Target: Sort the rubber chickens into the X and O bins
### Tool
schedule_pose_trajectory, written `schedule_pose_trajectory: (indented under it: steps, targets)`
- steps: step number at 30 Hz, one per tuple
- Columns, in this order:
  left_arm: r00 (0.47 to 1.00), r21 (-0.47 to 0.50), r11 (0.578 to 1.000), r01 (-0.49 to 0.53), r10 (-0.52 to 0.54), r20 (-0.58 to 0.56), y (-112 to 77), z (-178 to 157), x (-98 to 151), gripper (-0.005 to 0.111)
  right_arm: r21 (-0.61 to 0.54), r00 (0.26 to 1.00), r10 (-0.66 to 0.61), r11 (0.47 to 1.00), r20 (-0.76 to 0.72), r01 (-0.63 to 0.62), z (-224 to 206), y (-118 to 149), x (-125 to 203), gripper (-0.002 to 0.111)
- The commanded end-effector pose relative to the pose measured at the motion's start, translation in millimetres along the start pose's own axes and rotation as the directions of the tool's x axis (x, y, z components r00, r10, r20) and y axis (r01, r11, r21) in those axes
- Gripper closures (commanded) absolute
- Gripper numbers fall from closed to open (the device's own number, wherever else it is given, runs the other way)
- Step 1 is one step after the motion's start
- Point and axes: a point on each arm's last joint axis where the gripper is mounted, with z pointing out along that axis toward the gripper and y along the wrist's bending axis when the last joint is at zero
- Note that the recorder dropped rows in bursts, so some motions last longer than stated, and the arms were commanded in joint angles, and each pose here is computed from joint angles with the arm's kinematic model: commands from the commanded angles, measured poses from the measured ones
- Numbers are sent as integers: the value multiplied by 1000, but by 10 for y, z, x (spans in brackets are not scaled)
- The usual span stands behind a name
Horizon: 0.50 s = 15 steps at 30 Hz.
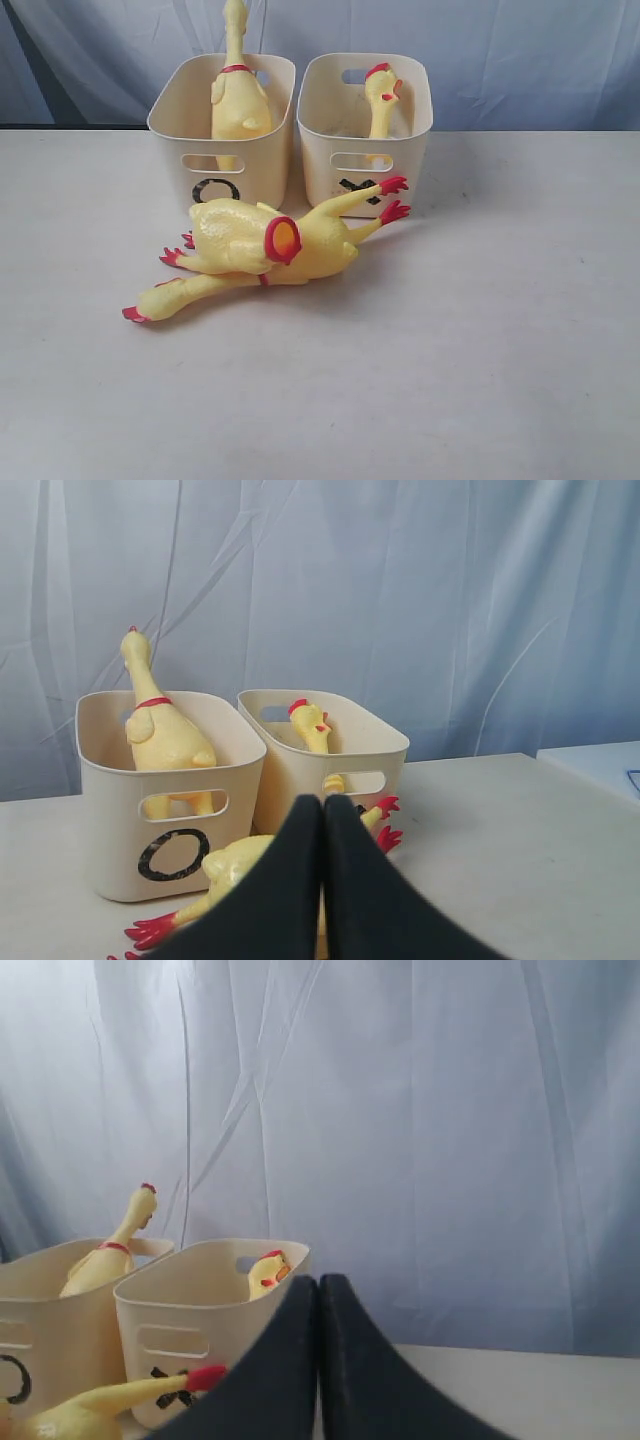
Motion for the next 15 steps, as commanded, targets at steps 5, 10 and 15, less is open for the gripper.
schedule_pose_trajectory:
  steps: [5, 10, 15]
  targets:
    - [1000, 5, 1000, -3, 3, 3, -6, -8, 6, 107, -32, 906, 416, 909, 75, -415, -8, -2, -67, 109]
    - [1000, 5, 1000, -3, 3, 3, -6, -8, 6, 107, 11, 854, 520, 854, -2, -520, 57, -3, -230, 109]
    - [1000, 5, 1000, -3, 3, 3, -6, -8, 6, 107, 135, 899, 381, 924, -217, -358, 361, -27, -573, 109]
